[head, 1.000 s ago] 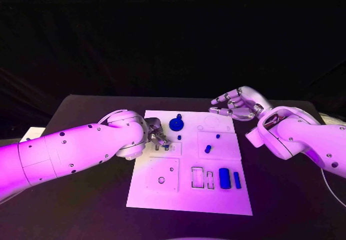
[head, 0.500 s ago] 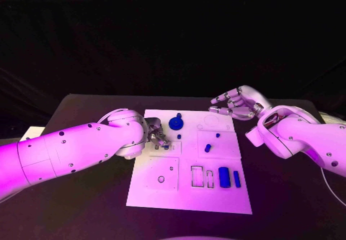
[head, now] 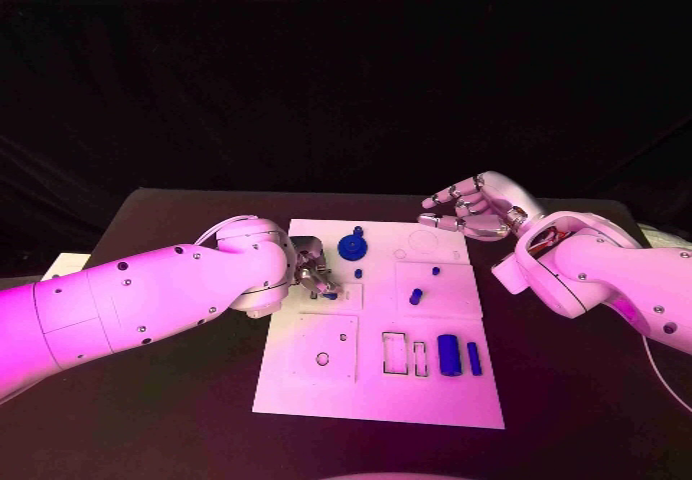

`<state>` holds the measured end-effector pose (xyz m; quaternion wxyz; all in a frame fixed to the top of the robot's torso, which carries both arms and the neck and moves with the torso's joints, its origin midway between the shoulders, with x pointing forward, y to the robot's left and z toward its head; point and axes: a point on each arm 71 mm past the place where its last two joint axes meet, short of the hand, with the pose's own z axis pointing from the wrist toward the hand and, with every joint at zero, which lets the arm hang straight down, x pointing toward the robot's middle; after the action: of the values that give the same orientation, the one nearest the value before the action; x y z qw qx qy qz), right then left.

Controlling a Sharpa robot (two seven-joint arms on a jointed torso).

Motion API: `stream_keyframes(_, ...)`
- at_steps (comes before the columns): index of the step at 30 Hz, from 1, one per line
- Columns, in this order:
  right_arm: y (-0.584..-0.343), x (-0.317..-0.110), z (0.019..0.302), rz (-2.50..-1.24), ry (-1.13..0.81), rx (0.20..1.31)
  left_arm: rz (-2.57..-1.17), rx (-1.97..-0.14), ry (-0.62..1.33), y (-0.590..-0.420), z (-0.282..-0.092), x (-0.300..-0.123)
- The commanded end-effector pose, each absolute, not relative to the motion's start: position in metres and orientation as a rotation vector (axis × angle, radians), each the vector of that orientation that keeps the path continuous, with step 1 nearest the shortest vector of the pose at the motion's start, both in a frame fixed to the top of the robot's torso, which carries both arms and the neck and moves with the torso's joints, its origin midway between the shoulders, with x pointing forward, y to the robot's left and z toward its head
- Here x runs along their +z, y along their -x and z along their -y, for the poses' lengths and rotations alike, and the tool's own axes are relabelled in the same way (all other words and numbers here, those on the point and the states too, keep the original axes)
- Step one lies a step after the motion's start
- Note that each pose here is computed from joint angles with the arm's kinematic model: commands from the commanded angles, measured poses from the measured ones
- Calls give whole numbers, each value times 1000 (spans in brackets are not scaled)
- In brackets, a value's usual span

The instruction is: Assemble the parts on the task board

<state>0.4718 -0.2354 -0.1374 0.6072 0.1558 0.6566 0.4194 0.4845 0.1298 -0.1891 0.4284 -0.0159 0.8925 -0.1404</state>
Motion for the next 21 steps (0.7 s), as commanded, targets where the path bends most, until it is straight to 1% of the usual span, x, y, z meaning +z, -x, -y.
stream_keyframes(1,-471,-138,234,-1527,-344,977,-2287,-279,18,-482,-135,-199)
stream_keyframes(11,-471,-138,234,-1527,-344,976,-2317,-275,25,-482,-132,-200)
stream_keyframes(21,-470,-137,234,-1526,-349,979,-2336,-263,29,-485,-131,-202)
